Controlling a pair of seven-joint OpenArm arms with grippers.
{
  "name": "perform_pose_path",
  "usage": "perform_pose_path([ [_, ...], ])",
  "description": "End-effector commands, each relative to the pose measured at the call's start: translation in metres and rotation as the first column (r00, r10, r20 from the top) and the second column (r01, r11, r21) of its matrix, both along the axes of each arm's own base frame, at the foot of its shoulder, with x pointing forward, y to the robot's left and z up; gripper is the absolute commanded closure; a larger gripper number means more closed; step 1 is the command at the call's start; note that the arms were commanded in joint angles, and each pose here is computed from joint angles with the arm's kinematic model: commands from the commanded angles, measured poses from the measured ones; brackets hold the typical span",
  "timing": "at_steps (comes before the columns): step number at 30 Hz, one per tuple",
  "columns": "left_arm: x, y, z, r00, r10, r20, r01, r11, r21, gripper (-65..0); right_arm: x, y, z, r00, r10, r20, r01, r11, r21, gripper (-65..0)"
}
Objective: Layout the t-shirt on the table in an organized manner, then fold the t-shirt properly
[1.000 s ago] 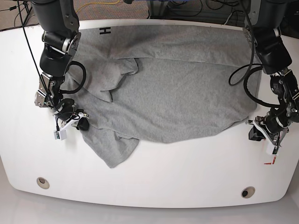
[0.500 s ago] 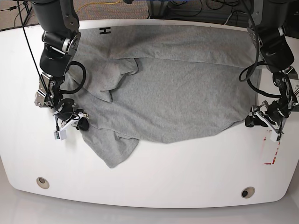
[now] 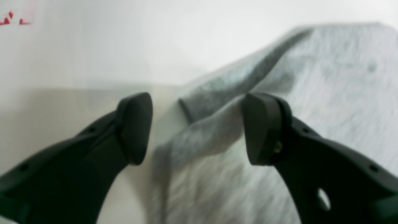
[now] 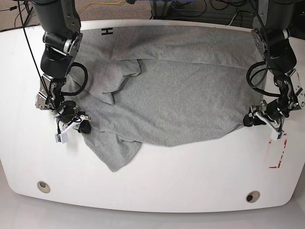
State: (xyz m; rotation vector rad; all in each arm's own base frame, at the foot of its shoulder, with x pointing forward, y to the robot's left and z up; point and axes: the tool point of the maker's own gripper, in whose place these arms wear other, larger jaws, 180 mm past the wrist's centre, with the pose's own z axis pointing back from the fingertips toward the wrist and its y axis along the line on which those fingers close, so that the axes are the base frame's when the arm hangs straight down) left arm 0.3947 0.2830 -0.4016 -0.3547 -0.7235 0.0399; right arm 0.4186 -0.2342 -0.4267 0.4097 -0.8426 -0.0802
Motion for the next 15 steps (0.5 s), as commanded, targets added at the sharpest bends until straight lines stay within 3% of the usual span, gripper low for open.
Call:
perform_pose_path([
  [1,0.016,-0.002,0.018,0.998,-0.005,0.06,0.005,1.0,-0.006,-41.8,0.002,-0.008,0.004,1.0,0.009,-0.012,-0.009,0.999,-0.035,-8.1],
  [3,0.017,-0.006,0.018,0.998,-0.007,0.062,0.008,1.0,-0.011,-37.8,0.002,-0.008,0.004,1.0,0.009,-0.012,-0.009,0.999,-0.035,-8.1],
  [9,0.021,-0.02,0.018,0.997,-0.021,0.069,0.023,0.999,-0.028,-15.0,0.002,-0.008,0.004,1.0,0.009,-0.012,-0.009,0.999,-0.035,-8.1],
  [11,0.021,-0.02,0.018,0.997,-0.021,0.069,0.023,0.999,-0.028,-11.1,0.002,-0.009,0.004,1.0,0.008,-0.012,-0.009,0.999,-0.036,-8.1],
  [15,0.022,-0.019,0.018,0.997,-0.021,0.071,0.023,0.999,-0.026,-10.3,0.002,-0.009,0.004,1.0,0.008,-0.012,-0.009,0.999,-0.036,-8.1],
])
